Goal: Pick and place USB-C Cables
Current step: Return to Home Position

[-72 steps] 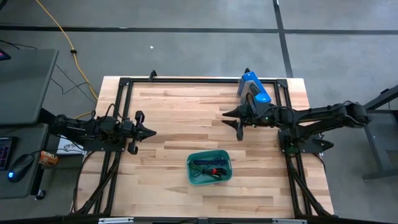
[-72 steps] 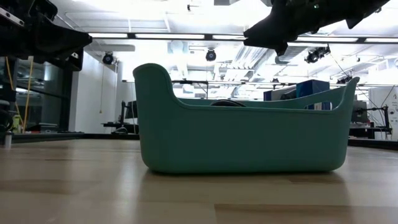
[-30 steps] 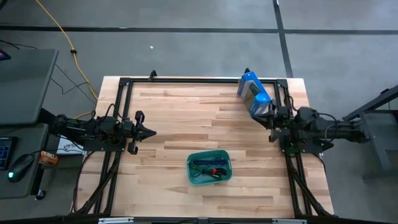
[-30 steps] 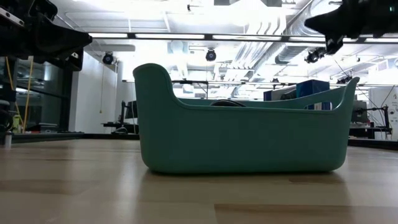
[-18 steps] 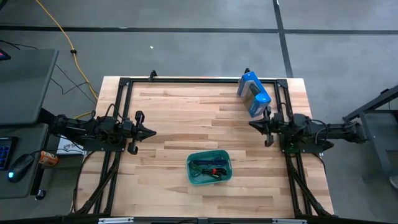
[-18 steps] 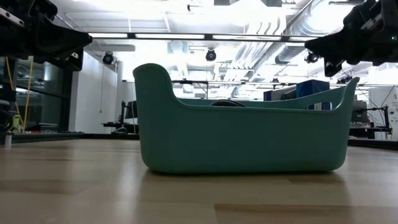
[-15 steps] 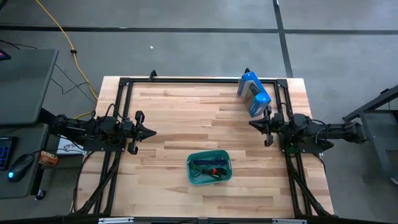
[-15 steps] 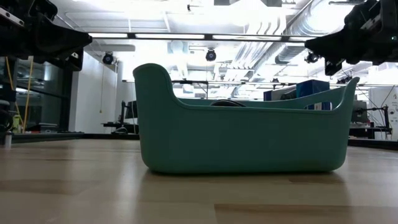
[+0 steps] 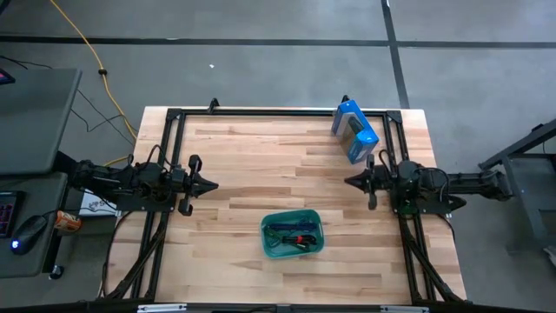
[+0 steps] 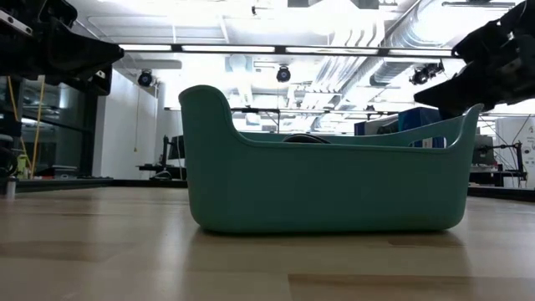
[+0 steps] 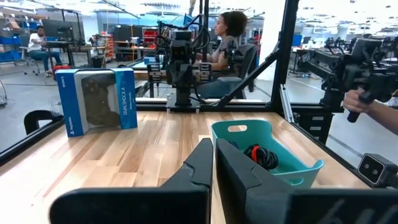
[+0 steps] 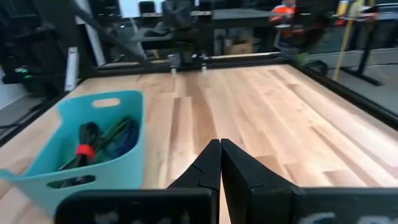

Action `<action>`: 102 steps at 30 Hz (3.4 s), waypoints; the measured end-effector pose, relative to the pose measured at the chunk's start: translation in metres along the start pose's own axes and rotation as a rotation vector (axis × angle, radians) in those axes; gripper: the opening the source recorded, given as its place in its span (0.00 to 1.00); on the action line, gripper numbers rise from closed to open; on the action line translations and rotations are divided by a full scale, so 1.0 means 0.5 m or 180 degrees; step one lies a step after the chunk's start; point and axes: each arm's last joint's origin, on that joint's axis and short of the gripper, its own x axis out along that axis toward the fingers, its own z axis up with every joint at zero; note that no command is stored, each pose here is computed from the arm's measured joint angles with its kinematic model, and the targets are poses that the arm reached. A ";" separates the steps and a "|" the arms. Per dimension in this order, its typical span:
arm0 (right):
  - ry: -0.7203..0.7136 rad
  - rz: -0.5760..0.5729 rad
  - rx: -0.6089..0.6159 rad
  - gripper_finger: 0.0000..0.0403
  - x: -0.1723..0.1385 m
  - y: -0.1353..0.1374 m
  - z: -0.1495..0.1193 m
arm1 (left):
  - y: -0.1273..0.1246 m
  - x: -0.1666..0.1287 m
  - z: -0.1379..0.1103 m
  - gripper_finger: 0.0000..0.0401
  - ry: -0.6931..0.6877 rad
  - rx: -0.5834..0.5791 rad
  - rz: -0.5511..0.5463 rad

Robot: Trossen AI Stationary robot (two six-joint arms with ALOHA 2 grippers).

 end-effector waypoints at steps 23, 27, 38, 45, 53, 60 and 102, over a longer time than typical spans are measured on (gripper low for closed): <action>0.0012 0.0037 0.0200 0.00 0.000 0.001 -0.001 | 0.000 0.000 0.000 0.00 0.0000 0.0000 0.0000; 0.0012 0.0037 0.0196 0.00 0.000 0.001 -0.001 | 0.000 0.000 0.000 0.00 0.0000 0.0000 0.0000; 0.0013 0.0036 0.0195 0.00 0.000 0.001 -0.001 | 0.000 0.000 0.000 0.00 0.0000 0.0000 -0.0001; 0.0013 0.0036 0.0195 0.00 0.000 0.001 -0.001 | 0.000 0.000 0.000 0.00 -0.0001 0.0000 -0.0001; 0.0014 0.0035 0.0195 0.00 0.000 0.001 -0.001 | 0.000 0.000 0.000 0.00 -0.0001 0.0000 0.0000; 0.0014 0.0033 0.0195 0.00 0.000 0.001 -0.001 | 0.000 0.000 0.000 0.00 0.0000 0.0000 0.0001; 0.0014 0.0035 0.0194 0.00 0.000 0.001 -0.001 | 0.000 0.000 0.000 0.00 0.0000 0.0000 0.0000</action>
